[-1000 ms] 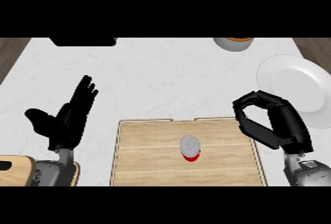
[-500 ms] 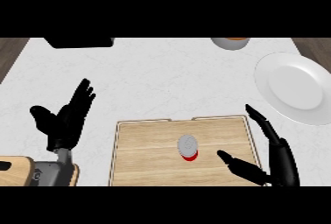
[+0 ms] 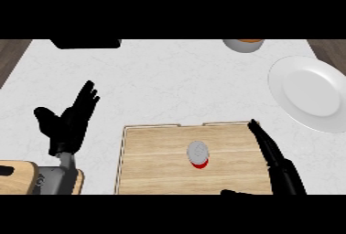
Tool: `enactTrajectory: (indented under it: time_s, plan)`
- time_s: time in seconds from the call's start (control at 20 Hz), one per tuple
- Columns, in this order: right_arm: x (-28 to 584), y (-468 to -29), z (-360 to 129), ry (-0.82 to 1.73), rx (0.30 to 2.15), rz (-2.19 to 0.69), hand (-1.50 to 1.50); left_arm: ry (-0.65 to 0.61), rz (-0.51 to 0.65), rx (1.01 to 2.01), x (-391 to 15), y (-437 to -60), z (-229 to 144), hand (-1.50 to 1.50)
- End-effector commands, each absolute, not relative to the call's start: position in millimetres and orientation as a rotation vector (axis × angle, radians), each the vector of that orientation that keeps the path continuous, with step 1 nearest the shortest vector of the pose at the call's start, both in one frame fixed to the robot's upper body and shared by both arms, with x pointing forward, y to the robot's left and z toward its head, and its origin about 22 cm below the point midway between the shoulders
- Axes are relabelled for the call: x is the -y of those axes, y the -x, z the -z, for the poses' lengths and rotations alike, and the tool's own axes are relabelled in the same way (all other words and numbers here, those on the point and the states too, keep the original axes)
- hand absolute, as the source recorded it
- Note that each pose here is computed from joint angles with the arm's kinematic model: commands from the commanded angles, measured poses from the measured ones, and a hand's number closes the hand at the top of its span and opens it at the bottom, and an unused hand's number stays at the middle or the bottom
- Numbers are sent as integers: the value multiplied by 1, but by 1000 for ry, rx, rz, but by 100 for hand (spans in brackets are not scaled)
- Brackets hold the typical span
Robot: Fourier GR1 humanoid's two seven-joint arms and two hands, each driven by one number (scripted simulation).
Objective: Pick the can from the tray and place it in the plate
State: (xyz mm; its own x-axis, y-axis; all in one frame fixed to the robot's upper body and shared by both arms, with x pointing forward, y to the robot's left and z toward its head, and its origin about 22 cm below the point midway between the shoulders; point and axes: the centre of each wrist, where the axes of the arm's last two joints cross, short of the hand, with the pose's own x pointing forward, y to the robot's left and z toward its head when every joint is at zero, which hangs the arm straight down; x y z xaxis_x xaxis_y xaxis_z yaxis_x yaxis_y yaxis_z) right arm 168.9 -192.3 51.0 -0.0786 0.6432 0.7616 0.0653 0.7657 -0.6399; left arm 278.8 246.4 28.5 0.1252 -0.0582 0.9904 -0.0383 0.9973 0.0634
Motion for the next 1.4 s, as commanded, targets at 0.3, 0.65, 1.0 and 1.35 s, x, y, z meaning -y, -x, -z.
enactTrajectory:
  time_s: [0.3,0.65,1.0,1.35]
  plan:
    - [151,-178,-85,591,1319,-749,-150,-151,85,1403,-279,-279,-16,0]
    - [141,-198,-84,708,1166,-884,-150,-161,85,1421,-286,-283,-26,0]
    - [114,-201,-83,677,1063,-971,-150,-186,81,1395,-280,-283,-18,0]
    - [120,-224,-65,655,1019,-971,-150,-184,76,1415,-279,-284,-17,0]
